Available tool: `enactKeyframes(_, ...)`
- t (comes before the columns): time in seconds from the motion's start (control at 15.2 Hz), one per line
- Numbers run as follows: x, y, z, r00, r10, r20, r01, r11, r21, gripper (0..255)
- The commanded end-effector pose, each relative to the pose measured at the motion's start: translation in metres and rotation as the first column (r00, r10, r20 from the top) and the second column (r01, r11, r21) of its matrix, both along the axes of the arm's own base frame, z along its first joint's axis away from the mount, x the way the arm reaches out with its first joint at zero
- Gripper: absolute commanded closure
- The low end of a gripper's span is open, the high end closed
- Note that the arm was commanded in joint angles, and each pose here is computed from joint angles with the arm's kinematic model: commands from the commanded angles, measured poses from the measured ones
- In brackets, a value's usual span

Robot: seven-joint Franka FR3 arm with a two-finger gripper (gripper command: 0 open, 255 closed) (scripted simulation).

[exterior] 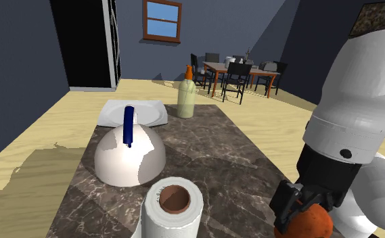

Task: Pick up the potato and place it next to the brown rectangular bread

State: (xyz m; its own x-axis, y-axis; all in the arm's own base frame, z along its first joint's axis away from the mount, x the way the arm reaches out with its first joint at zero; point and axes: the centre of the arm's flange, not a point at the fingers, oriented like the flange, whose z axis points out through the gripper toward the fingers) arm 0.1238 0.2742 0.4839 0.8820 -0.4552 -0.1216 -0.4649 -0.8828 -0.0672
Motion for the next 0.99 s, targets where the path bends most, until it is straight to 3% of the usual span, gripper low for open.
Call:
enactKeyframes(0.0, 0.0, 0.0, -0.001, 1.0, 0.0, -0.001, 0.0, 1.0, -0.002, 0)
enactKeyframes(0.13, 0.0, 0.0, 0.0, 1.0, 0.0, -0.001, 0.0, 1.0, -0.002, 0)
enactKeyframes(0.4, 0.004, -0.006, 0.049, 1.0, 0.0, -0.001, 0.0, 1.0, -0.002, 0)
enactKeyframes(0.92, 0.004, -0.006, 0.049, 1.0, 0.0, -0.001, 0.0, 1.0, -0.002, 0)
